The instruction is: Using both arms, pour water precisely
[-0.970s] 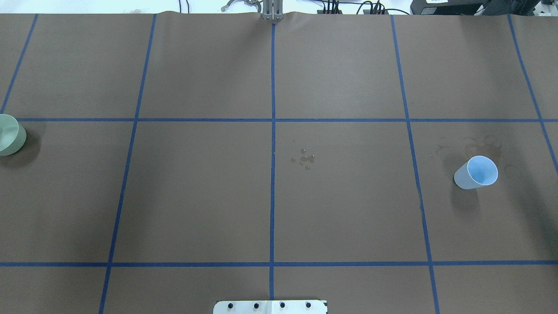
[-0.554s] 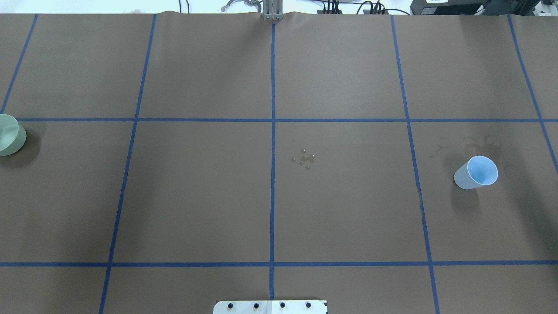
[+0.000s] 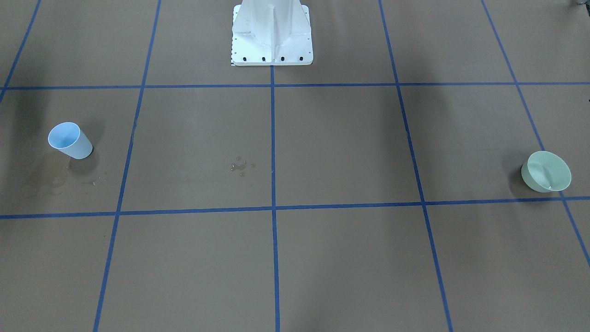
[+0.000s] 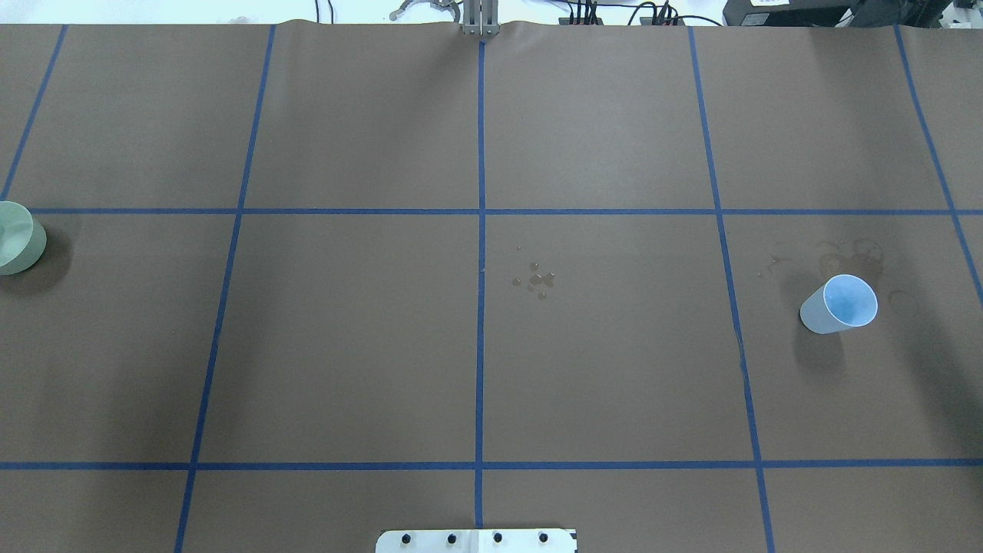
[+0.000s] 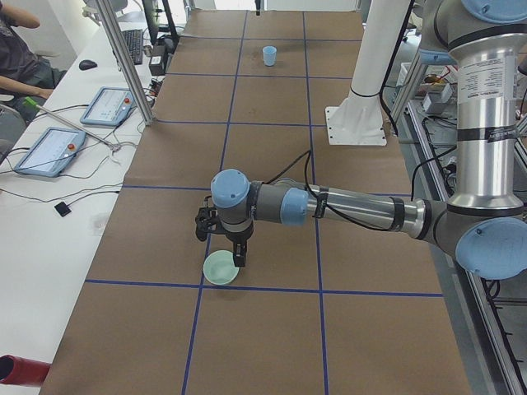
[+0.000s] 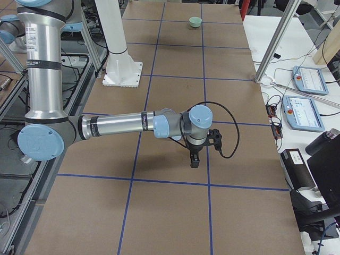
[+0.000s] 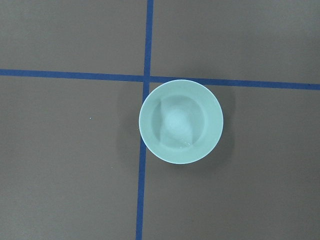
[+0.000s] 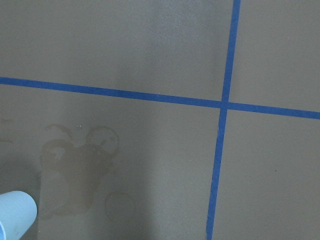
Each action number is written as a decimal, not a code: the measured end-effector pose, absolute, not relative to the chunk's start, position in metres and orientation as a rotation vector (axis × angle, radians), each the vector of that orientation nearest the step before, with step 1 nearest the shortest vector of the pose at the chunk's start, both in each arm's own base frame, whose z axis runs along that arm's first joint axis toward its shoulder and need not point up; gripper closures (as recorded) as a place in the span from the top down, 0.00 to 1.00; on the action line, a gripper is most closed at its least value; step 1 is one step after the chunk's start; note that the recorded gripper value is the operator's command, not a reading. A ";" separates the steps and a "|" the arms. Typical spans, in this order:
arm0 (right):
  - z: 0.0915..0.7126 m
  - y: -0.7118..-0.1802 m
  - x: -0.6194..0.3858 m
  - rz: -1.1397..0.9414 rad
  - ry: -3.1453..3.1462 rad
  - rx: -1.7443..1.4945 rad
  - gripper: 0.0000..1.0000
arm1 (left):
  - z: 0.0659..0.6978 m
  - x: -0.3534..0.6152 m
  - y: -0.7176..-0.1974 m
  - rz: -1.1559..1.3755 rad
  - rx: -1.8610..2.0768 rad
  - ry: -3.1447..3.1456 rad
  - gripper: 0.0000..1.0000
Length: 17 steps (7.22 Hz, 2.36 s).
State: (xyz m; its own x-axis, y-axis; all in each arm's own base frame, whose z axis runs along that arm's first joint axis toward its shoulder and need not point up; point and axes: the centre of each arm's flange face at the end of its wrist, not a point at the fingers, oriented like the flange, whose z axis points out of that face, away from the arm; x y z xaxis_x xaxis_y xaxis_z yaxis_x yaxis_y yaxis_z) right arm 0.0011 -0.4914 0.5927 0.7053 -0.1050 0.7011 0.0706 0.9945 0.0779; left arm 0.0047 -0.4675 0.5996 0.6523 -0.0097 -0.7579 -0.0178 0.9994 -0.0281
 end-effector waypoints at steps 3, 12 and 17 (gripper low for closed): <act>0.591 -0.488 0.000 -0.098 -0.806 0.043 1.00 | 0.647 0.036 -0.521 0.006 -0.060 0.868 0.99; 0.594 -0.488 -0.001 -0.097 -0.811 0.037 1.00 | 0.744 0.081 -0.549 -0.002 -0.117 0.862 0.01; 0.588 -0.488 -0.001 -0.103 -0.812 0.048 1.00 | 0.715 0.090 -0.569 -0.051 -0.126 0.901 0.00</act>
State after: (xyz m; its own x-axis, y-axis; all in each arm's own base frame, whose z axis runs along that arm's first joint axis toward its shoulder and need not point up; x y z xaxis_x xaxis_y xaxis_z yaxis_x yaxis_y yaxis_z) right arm -0.0006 -0.4878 0.5883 0.6833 -0.1099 0.7218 0.0734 0.9939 0.0818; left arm 0.0903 -0.5686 0.7149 0.6202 -0.0971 -0.7784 -0.0089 0.9914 -0.1308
